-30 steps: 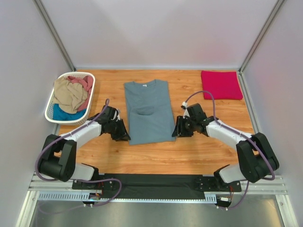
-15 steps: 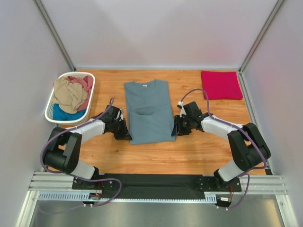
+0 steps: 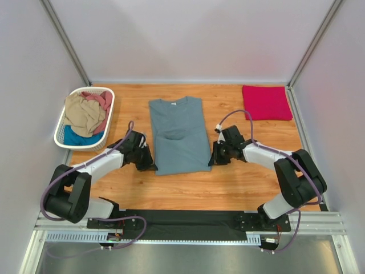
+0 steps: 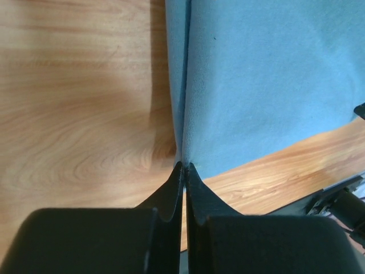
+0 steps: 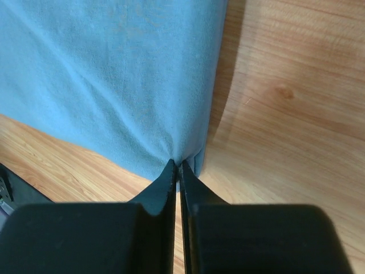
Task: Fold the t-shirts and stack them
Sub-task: Fold the tshirt
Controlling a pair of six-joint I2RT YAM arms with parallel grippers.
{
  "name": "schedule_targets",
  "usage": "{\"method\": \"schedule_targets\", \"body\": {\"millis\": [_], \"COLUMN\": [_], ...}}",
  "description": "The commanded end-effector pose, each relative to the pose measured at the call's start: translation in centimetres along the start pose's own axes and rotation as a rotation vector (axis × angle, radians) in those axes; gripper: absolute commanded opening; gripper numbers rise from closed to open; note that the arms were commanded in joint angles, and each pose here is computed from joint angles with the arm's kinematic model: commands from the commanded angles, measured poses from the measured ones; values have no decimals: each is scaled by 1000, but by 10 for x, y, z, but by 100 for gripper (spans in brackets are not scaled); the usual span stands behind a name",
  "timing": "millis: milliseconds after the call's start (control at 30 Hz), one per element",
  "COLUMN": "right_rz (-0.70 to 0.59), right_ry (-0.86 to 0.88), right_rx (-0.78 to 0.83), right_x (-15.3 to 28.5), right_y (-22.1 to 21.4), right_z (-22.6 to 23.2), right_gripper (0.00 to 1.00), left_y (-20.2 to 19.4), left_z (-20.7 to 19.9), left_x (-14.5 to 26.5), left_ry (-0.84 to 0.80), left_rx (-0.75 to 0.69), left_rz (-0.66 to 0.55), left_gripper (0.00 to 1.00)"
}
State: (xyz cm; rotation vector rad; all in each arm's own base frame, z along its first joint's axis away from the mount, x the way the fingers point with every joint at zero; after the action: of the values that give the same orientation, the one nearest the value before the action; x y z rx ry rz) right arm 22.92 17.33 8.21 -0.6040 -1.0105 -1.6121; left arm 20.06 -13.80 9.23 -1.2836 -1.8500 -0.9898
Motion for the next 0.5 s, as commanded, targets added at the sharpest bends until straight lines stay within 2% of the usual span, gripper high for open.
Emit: {"method": "schedule_targets", "body": {"millis": [0,300,333,367,433,467], "right_rz": [-28,-3,4,7,10,0], "right_ry": [33,-5,-8,-19,-28,-38], "right_rx": [-32,-30,-32,-36,-29,-14], "right_x": [-1,6,6,6,9,11], "right_y": [-1,-29,-31,-33,-32,-30], "right_z": [2,13,14,14,15,15], "right_gripper": [0,1,4,11,18,24], "left_y": [-15,-45,-42,-41,-35,-22], "left_z": [9,27,25,24,21,15], "left_x": [4,10,12,16,22,30], "left_ry": [61,158,161,170,179,199], "left_rx": [50,91,86,80,40,18], "left_rz": [27,102,98,102,79,26], "left_gripper": [0,1,13,17,26,29]}}
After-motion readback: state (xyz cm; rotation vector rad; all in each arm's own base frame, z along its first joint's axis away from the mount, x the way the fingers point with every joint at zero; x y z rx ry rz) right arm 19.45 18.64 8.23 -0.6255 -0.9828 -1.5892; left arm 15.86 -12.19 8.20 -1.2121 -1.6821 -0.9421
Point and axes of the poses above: each gripper's point midway between its finger pads, its own x axis back along the fingers, its own z axis along the line the jaws close on, y = z × x, the point moved 7 cm from there along x, back along the fingers, and after that the axes turned 4 degrees about -x, right-handed, at the moved point
